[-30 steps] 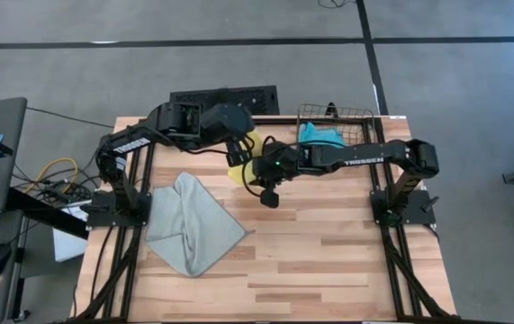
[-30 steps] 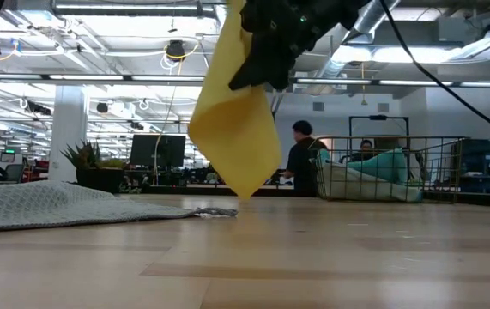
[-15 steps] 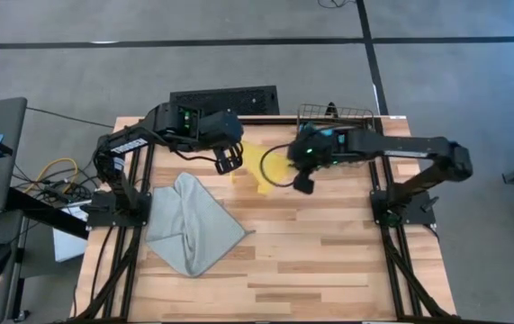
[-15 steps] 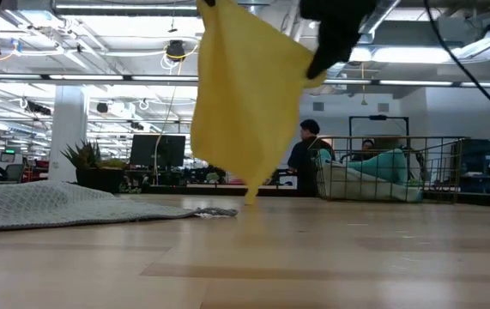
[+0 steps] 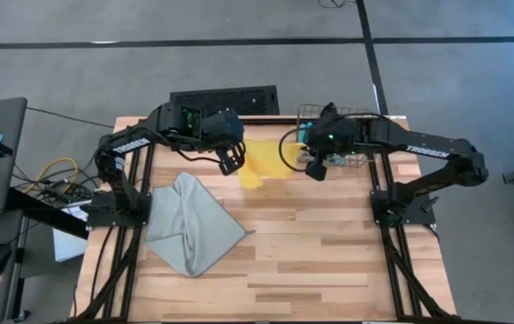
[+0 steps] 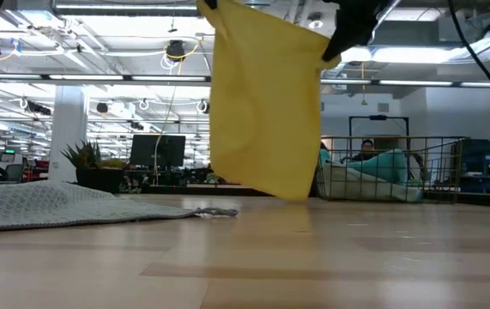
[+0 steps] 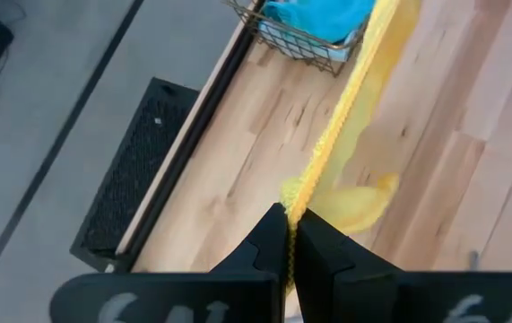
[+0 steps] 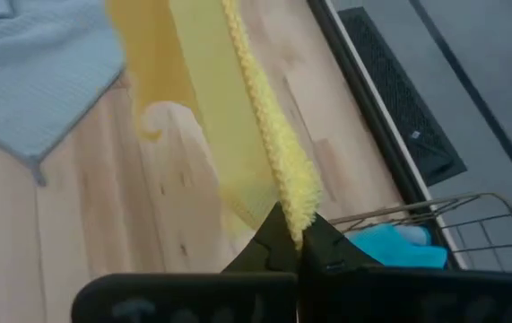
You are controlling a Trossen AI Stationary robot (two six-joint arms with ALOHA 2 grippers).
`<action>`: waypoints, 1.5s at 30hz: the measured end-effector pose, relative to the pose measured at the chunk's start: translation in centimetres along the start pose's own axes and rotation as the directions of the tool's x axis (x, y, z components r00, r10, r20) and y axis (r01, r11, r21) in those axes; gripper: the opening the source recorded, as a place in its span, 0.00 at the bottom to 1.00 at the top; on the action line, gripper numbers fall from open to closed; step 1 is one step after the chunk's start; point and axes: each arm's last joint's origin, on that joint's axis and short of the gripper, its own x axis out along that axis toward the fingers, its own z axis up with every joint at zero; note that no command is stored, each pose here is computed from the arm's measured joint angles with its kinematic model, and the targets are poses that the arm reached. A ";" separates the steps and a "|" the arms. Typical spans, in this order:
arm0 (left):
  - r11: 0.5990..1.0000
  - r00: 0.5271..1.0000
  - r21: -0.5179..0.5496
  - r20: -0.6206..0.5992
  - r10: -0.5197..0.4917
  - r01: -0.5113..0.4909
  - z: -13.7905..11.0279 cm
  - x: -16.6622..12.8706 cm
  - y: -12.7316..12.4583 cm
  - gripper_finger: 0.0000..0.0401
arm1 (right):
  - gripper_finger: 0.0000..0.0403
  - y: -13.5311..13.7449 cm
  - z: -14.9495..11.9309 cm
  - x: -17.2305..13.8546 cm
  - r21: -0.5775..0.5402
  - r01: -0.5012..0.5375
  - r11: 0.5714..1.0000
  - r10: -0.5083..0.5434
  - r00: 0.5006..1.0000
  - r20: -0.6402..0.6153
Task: Fold microfiber towels
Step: Fold the yellow microfiber cloth
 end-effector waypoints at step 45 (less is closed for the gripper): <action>0.990 0.915 0.134 -0.404 0.006 0.052 -6.2 8.2 -6.8 0.00 | 0.01 4.0 -0.8 2.0 -0.270 -0.171 0.947 0.124 0.976 -0.182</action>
